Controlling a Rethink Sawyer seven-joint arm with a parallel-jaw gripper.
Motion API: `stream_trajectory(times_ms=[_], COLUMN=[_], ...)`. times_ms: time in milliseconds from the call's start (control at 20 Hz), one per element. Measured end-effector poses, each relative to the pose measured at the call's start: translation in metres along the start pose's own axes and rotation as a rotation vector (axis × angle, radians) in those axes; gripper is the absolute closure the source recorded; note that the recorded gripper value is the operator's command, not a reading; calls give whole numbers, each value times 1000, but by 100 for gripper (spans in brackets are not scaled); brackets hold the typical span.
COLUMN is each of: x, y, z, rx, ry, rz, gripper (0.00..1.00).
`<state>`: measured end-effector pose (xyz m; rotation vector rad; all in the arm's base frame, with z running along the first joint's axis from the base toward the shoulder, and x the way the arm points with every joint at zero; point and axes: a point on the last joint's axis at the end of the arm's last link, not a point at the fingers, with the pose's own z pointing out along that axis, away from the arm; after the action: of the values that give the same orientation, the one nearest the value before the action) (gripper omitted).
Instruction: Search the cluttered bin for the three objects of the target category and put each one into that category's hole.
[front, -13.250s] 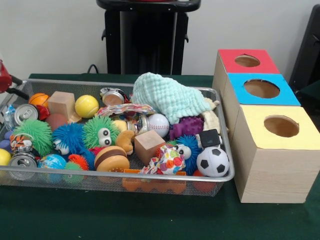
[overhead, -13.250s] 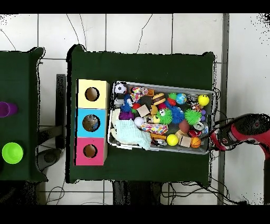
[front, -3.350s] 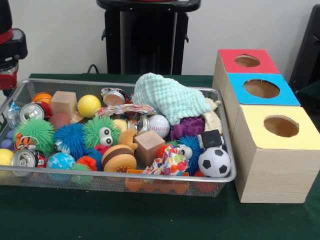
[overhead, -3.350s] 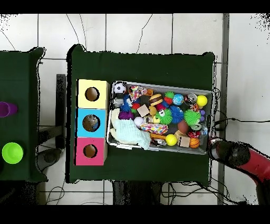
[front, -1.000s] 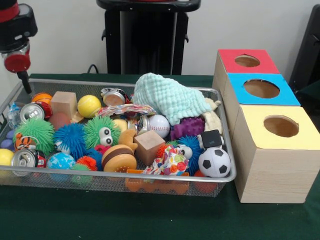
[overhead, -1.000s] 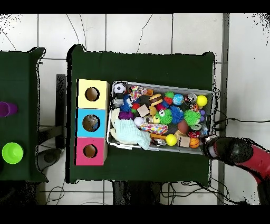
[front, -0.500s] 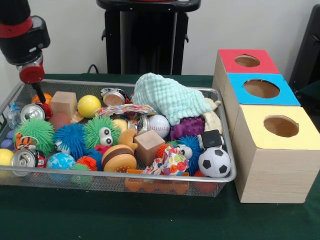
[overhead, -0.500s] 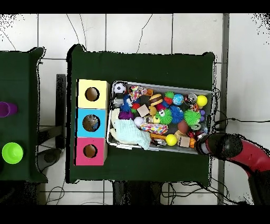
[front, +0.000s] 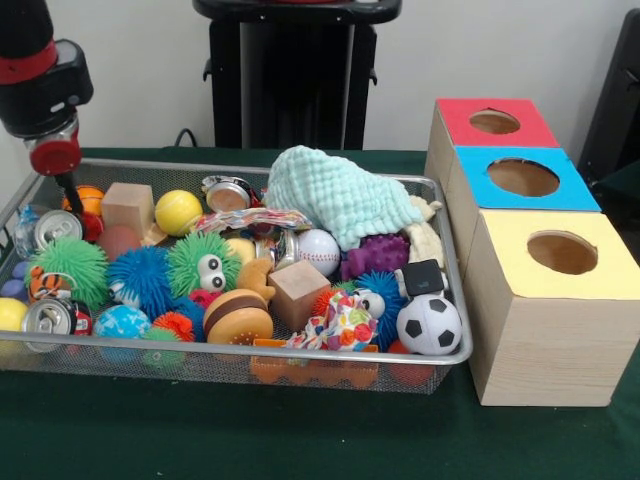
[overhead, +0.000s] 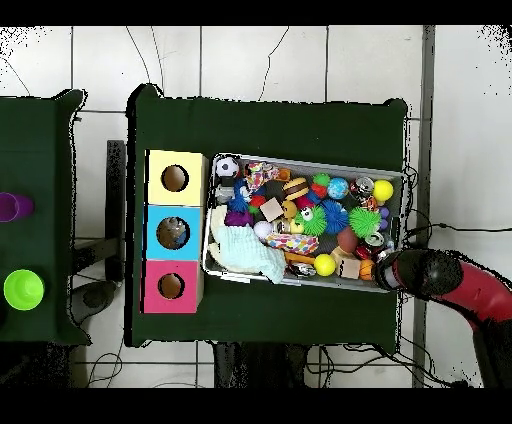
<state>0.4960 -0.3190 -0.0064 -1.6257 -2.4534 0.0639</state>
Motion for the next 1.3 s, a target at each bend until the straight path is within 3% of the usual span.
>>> stream_trajectory(times_ms=[650,1300], x=[-33,-38], y=[-14,-10], z=[-8,-9], rx=[-65,-102], ry=[1,10], rz=[63,65], gripper=[0,0])
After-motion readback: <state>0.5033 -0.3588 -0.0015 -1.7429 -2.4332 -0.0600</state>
